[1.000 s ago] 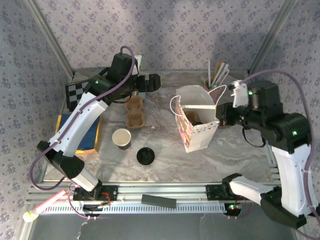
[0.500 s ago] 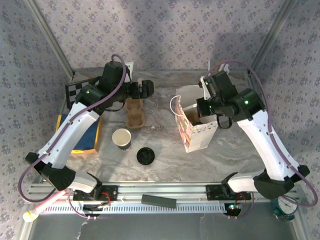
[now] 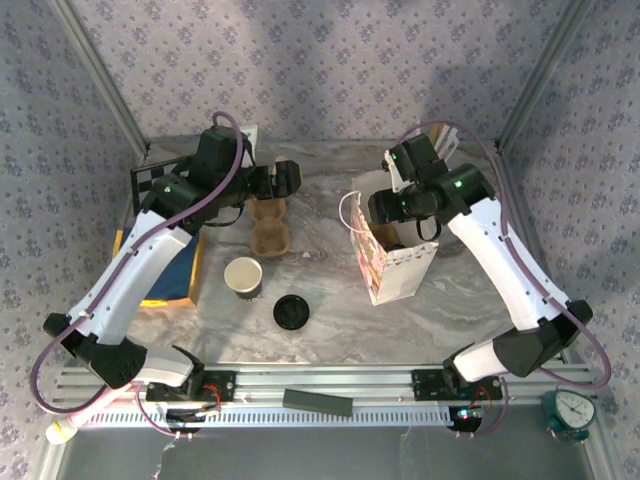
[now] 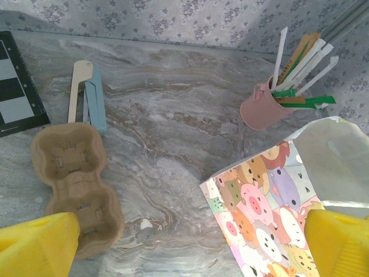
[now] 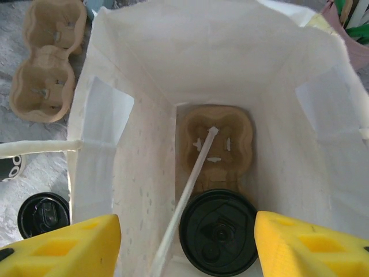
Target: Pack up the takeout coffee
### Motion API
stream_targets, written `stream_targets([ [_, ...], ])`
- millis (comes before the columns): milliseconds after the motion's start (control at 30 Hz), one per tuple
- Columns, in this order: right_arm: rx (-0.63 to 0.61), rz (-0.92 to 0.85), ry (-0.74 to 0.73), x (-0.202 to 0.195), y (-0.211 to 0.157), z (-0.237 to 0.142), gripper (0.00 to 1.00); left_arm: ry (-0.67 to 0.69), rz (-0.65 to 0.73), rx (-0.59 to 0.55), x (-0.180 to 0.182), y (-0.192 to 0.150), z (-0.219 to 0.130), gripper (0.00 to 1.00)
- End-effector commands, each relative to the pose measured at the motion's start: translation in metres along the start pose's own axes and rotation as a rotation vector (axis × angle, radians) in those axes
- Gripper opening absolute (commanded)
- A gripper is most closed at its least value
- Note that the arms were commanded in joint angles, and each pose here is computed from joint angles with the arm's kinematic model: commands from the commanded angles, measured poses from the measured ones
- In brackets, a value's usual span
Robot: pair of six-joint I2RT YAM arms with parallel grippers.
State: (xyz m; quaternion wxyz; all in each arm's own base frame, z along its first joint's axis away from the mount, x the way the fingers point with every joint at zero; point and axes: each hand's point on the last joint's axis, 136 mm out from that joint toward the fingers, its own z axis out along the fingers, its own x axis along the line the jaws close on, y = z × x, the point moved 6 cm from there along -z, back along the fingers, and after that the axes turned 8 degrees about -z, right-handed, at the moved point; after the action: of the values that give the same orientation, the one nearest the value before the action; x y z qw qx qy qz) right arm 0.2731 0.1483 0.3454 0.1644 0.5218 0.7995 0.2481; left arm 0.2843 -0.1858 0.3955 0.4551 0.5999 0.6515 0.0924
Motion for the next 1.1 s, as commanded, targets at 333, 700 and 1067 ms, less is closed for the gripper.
stream_targets([
  [333, -0.211, -0.077, 0.070, 0.029, 0.057, -0.049, 1.00, 0.236, -0.255, 0.033, 0.102, -0.013, -0.003, 1.00],
  [700, -0.204, -0.211, 0.189, 0.096, 0.092, -0.014, 1.00, 0.570, -0.397, 0.054, 0.215, -0.051, -0.047, 0.89],
  [1067, -0.167, -0.240, 0.293, 0.122, 0.100, 0.016, 1.00, 0.771, -0.330, 0.410, 0.262, -0.095, -0.023, 0.66],
])
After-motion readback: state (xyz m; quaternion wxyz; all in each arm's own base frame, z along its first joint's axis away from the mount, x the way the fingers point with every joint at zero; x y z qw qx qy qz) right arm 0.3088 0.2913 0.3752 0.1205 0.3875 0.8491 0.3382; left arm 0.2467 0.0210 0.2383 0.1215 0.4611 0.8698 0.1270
